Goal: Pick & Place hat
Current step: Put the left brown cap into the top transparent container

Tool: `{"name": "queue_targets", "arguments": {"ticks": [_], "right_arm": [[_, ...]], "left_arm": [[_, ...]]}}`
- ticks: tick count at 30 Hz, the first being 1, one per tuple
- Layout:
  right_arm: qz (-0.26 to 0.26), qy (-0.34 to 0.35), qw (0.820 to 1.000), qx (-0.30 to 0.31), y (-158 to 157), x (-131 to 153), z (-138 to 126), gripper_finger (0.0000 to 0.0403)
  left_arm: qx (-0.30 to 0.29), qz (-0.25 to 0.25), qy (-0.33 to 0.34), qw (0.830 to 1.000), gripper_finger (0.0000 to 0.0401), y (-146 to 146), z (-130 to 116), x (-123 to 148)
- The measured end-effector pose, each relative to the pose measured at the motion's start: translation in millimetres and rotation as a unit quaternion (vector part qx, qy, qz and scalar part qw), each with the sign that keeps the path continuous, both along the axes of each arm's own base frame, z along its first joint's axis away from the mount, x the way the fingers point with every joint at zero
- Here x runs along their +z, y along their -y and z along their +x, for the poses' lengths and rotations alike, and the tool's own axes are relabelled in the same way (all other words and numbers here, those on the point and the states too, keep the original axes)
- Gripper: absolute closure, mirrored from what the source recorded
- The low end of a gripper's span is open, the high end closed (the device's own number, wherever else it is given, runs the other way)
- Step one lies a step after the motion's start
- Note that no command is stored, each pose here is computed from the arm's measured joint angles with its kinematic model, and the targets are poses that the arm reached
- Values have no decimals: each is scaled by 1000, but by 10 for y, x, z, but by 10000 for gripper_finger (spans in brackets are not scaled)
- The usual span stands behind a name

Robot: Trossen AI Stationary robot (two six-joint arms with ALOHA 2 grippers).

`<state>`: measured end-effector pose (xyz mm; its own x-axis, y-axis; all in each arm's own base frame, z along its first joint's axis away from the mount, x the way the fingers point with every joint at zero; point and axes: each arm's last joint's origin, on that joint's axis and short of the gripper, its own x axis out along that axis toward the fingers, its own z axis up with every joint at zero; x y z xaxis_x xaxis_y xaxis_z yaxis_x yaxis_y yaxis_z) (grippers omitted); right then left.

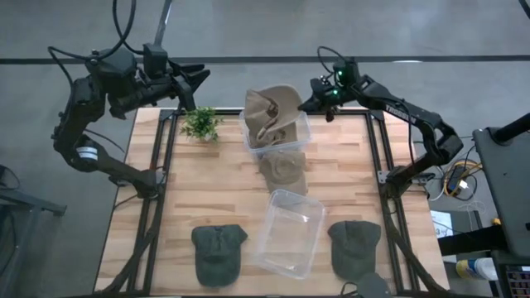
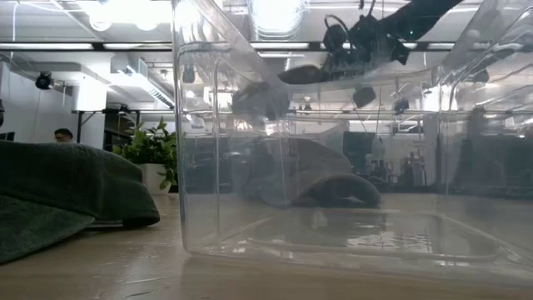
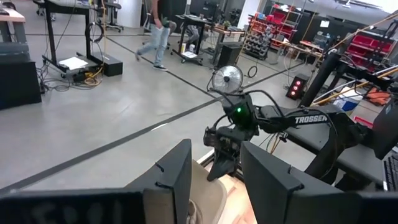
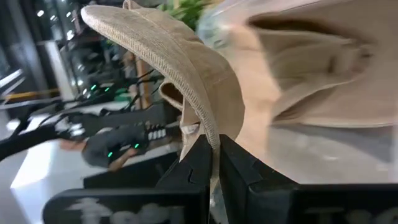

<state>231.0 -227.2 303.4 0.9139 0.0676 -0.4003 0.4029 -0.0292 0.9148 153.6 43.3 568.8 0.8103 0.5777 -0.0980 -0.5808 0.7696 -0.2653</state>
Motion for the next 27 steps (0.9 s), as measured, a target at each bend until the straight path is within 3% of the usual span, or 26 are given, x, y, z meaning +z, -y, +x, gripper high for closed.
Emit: {"name": "queue_targets", "arguments": {"ticks": [14,22,27], "right_arm": [[47,-67,996,-35,-102,-504,-64,383],[31,-86,996,-9,-210,-658,-23,285],[29,-82,996,-13,-180,-606,-5,231]], "left_arm": [[-2,20,-11,1000,270,5,-27,8],[-2,23,-8,1000,270,14,-70,21],[-2,22,-7,1000,270,14,-72,21]]}}
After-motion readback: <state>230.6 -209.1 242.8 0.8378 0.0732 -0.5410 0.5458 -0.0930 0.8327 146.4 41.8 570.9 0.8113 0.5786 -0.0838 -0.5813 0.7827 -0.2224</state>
